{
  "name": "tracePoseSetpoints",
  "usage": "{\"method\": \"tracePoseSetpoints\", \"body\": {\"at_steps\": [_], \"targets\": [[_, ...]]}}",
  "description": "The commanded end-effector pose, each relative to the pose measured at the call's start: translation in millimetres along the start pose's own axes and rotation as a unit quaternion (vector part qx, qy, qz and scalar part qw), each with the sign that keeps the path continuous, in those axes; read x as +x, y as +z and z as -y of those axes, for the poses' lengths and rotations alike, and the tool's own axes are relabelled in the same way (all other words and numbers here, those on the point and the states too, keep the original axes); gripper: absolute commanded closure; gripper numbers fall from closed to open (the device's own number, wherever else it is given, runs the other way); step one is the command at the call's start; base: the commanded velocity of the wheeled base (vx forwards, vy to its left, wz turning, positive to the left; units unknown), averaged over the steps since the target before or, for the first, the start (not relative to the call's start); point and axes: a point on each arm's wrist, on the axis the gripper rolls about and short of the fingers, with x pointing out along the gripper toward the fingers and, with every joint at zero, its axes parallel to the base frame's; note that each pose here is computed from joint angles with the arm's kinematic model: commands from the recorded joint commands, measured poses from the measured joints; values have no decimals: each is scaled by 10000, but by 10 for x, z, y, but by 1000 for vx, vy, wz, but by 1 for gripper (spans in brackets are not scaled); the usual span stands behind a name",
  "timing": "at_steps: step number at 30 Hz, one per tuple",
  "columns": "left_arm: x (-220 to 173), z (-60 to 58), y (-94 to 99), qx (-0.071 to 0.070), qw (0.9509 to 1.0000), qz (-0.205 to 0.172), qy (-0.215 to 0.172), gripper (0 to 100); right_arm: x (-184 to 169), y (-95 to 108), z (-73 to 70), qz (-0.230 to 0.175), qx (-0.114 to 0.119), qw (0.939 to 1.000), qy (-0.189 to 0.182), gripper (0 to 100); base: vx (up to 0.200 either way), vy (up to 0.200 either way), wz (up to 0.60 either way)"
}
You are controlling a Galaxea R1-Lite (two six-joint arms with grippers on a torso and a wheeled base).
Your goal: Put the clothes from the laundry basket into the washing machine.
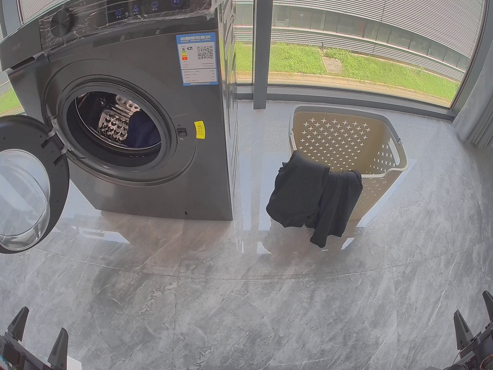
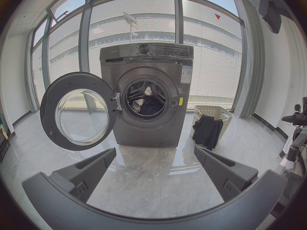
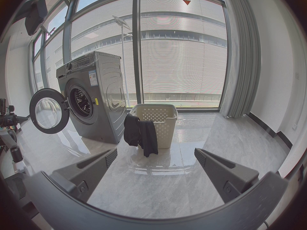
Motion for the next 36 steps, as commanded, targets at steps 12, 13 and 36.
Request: {"method": "tracePoseSetpoints", "body": {"at_steps": [12,13,36], "targets": [[3,-1,-52,-11,10000,-25,-9,0,2,-47,0,-12,-2,10000,-2,0,0,-100,0],[3,-1,-52,-11,10000,-25,-9,0,2,-47,0,-12,-2,10000,-2,0,0,0,0],[3,0,-52,-4,10000,-25,-9,0,2,-49,0,-20,-2,10000,-9,0,0,-78,0]]}}
